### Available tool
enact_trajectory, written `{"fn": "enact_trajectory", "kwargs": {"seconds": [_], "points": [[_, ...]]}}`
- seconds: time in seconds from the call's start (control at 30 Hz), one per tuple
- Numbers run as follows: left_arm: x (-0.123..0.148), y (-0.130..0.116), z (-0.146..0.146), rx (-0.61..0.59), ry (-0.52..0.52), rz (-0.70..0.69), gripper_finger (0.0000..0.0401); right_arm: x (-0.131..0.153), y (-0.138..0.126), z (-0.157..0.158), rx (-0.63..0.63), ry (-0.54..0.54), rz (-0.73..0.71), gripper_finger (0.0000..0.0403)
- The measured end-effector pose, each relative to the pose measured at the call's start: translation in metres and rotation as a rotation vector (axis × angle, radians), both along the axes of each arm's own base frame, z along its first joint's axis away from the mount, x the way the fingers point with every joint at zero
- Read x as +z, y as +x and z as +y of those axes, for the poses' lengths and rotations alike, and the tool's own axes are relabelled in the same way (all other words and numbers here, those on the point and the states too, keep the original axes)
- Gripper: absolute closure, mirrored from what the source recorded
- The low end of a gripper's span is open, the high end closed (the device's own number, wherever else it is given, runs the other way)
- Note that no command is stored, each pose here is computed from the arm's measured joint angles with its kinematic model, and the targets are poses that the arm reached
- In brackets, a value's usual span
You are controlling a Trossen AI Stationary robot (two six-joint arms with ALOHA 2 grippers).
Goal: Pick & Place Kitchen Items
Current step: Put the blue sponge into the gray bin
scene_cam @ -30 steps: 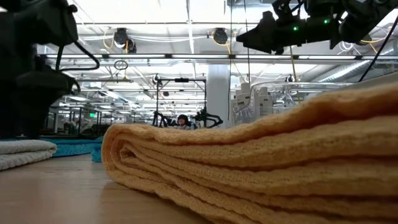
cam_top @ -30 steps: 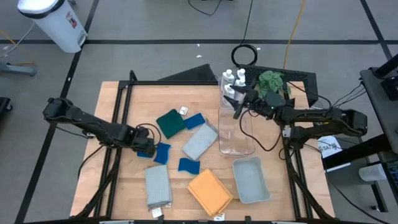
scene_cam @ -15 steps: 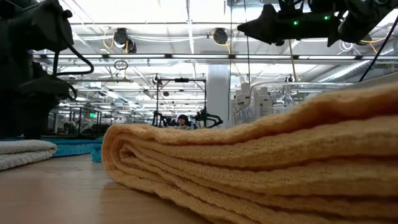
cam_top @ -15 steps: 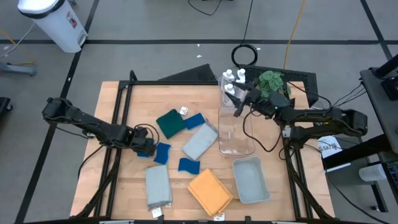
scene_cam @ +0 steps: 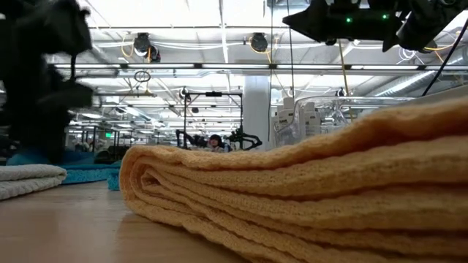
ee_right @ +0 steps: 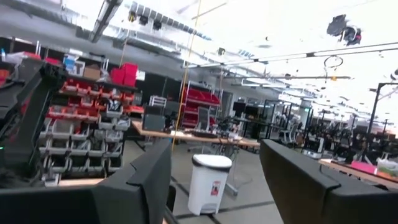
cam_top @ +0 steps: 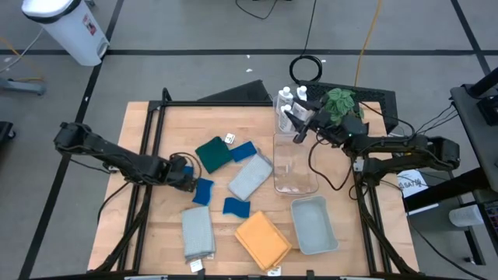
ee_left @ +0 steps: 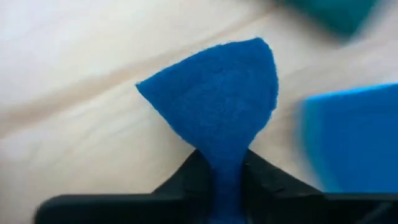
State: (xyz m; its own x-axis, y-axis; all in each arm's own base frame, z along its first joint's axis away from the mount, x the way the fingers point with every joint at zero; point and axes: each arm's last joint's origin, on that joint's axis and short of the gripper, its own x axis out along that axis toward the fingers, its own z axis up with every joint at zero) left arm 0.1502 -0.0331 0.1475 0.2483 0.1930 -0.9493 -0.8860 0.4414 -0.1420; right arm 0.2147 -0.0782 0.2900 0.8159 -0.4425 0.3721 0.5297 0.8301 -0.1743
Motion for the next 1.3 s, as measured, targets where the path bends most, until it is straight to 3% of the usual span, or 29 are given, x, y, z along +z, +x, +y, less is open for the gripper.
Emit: {"fn": "enact_trajectory", "kwargs": {"seconds": [0.1, 0.27, 0.37, 0.5, 0.67, 0.9, 1.17, 1.3], "points": [[0.019, 0.014, -0.003, -0.05, 0.03, -0.07, 0.0378, 0.002, -0.001, 0.0, 0.0, -0.009, -0.025, 0.0187], [0.065, 0.04, -0.007, -0.149, 0.15, -0.243, 0.0375, 0.005, -0.002, 0.001, 0.003, -0.02, -0.053, 0.0187], [0.087, 0.057, -0.011, -0.276, 0.217, -0.406, 0.0356, 0.005, -0.001, 0.002, 0.047, -0.038, -0.052, 0.0191], [0.104, 0.079, -0.016, -0.435, 0.324, -0.628, 0.0356, 0.005, 0.0, 0.005, 0.159, -0.086, -0.034, 0.0193], [0.107, 0.104, -0.013, -0.573, 0.379, -0.768, 0.0378, 0.003, 0.002, 0.009, 0.307, -0.14, 0.003, 0.0193], [0.093, 0.138, 0.006, -0.74, 0.309, -0.911, 0.0361, -0.006, 0.007, 0.013, 0.456, -0.131, 0.118, 0.0193], [0.081, 0.156, 0.036, -0.894, 0.191, -1.051, 0.0379, -0.015, 0.025, 0.033, 0.59, 0.053, 0.485, 0.0193], [0.074, 0.161, 0.042, -0.976, 0.12, -1.093, 0.0375, -0.022, 0.031, 0.05, 0.573, 0.048, 0.524, 0.0193]]}}
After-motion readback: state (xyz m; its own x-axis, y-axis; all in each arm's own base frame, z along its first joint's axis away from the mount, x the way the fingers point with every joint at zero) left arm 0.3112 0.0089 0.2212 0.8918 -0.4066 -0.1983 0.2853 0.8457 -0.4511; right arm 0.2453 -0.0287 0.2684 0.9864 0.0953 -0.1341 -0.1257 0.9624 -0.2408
